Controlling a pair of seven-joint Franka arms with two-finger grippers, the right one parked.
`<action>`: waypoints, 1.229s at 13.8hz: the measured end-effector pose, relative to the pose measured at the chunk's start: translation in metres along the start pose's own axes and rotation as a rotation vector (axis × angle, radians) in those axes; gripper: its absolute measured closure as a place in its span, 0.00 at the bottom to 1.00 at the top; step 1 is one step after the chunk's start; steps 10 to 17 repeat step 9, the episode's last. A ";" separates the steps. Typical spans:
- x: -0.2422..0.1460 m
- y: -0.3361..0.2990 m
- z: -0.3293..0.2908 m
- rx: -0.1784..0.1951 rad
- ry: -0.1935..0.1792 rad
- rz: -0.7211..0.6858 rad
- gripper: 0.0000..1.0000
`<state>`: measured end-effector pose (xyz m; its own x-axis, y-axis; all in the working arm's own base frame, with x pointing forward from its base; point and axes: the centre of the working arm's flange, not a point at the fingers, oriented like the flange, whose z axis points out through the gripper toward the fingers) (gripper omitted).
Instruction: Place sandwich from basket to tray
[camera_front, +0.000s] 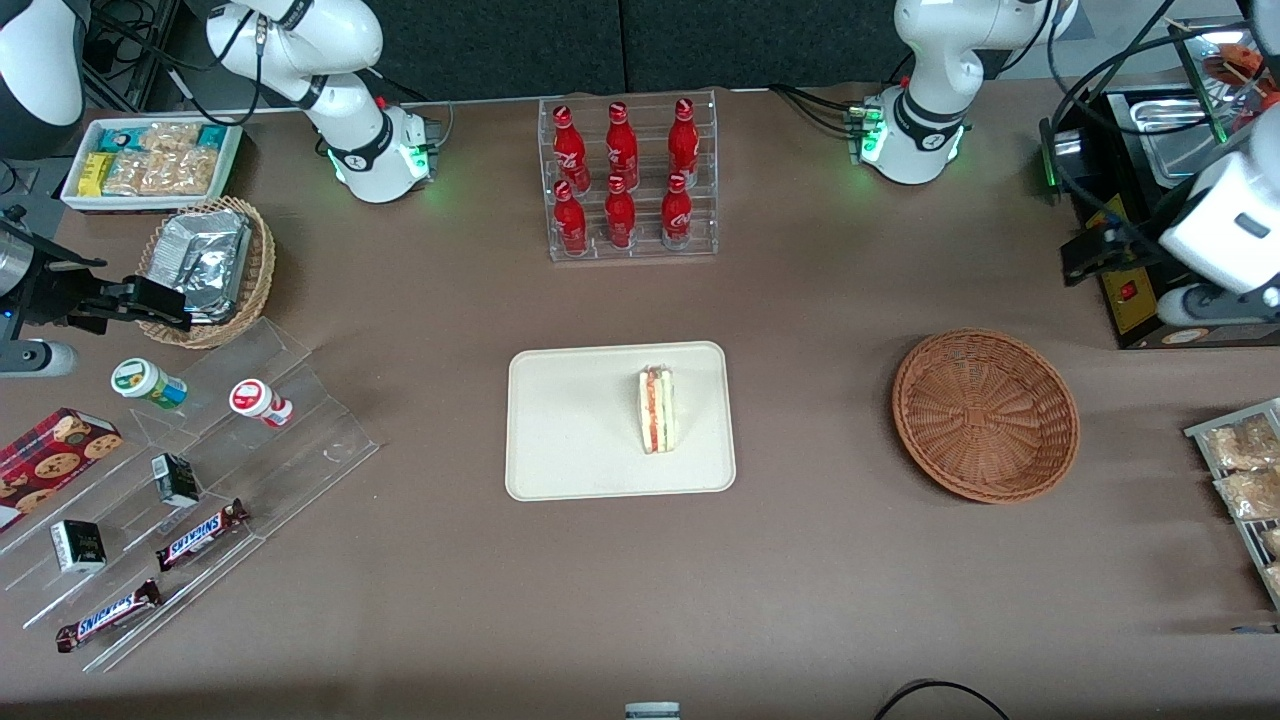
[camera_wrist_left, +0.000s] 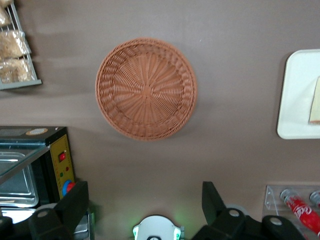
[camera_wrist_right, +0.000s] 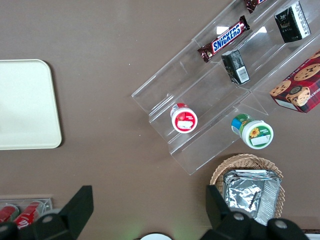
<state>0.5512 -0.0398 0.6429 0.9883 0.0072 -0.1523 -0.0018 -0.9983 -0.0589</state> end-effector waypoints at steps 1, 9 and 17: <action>-0.007 -0.009 0.003 -0.010 -0.012 -0.006 0.00; -0.029 -0.017 0.003 -0.039 0.012 -0.013 0.00; -0.029 -0.017 0.003 -0.039 0.012 -0.013 0.00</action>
